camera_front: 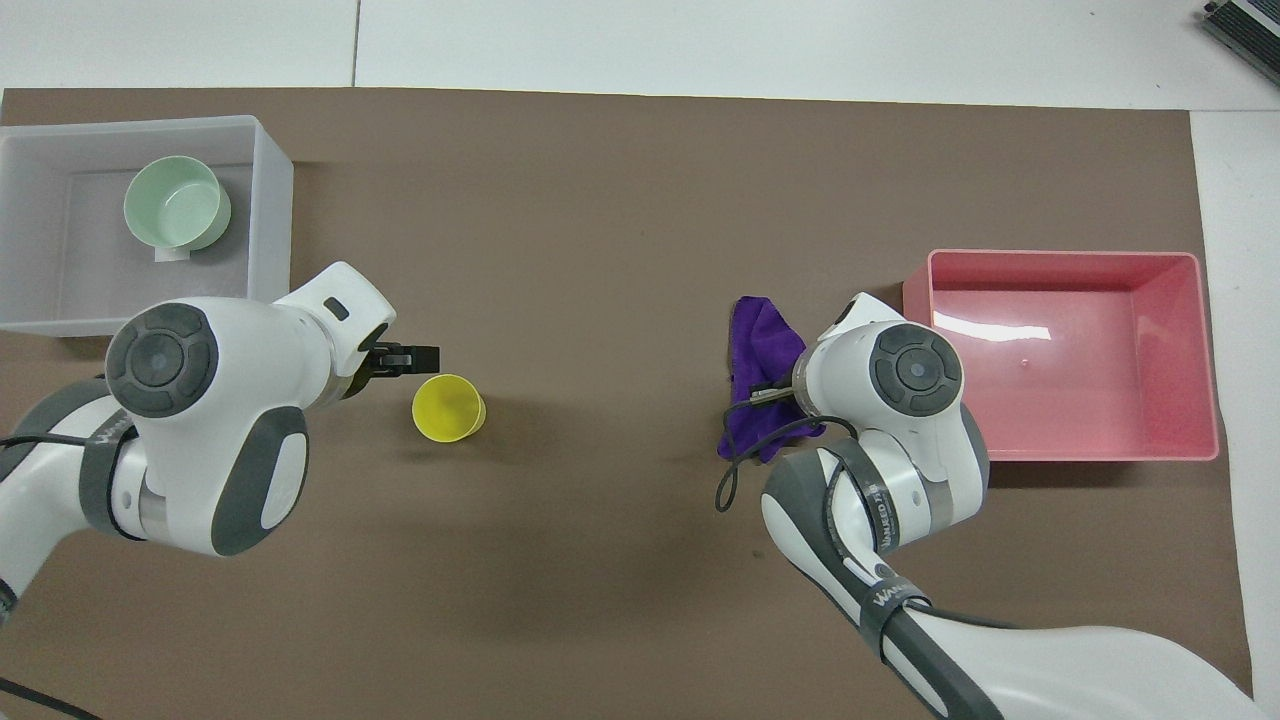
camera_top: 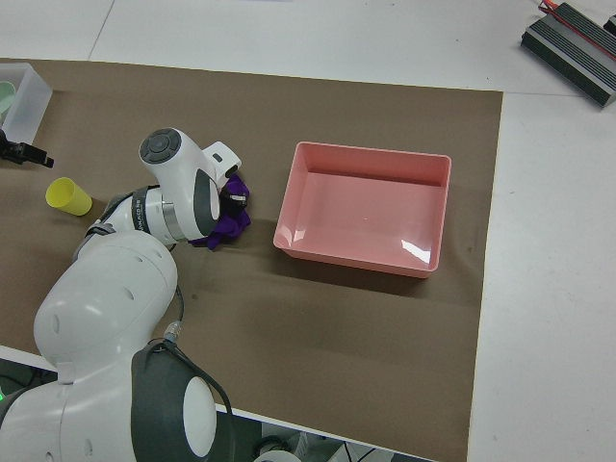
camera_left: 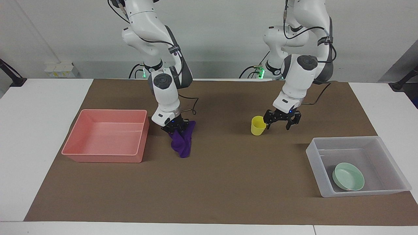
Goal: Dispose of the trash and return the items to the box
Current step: 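Lift the cloth with the right gripper while the left gripper grasps the cup, then drop the cloth into the pink box while the left gripper carries the cup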
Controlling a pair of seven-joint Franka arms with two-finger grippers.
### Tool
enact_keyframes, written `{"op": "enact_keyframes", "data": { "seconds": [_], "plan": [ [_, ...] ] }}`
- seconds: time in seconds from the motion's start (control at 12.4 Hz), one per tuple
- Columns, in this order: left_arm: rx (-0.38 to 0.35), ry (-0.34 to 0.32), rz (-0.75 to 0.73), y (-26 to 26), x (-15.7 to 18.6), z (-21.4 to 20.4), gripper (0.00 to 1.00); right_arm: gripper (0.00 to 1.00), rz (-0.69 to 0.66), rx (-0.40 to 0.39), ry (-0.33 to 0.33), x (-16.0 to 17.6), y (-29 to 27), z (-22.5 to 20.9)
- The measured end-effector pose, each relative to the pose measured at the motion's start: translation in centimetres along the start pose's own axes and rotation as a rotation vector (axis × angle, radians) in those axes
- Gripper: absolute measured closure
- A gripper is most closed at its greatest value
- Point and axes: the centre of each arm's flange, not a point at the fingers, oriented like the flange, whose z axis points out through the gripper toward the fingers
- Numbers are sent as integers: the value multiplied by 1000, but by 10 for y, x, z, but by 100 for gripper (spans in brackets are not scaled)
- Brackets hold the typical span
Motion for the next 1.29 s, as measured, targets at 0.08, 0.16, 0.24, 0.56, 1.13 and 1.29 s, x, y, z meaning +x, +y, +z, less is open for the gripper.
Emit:
{"op": "enact_keyframes", "data": {
  "seconds": [0.08, 0.16, 0.24, 0.56, 1.13, 1.29],
  "plan": [
    [3, -12, 5, 2, -7, 5, 1, 94, 14, -2, -14, 2, 0, -5],
    [6, -25, 10, 3, -13, 11, 2, 94, 35, -4, -23, 5, -1, -14],
    [8, -33, 12, 2, -20, 19, 7, 94, 67, -5, -25, 10, -2, -28],
    [8, -40, 31, 8, -38, 32, 49, 94, 146, -5, -21, 21, -6, -117],
    [-2, -16, 58, 23, -38, 21, 97, 94, 234, -15, 39, 10, 79, -247],
    [-6, 3, 48, 21, -27, 7, 97, 94, 196, -27, 37, 5, 134, -254]
  ]
}}
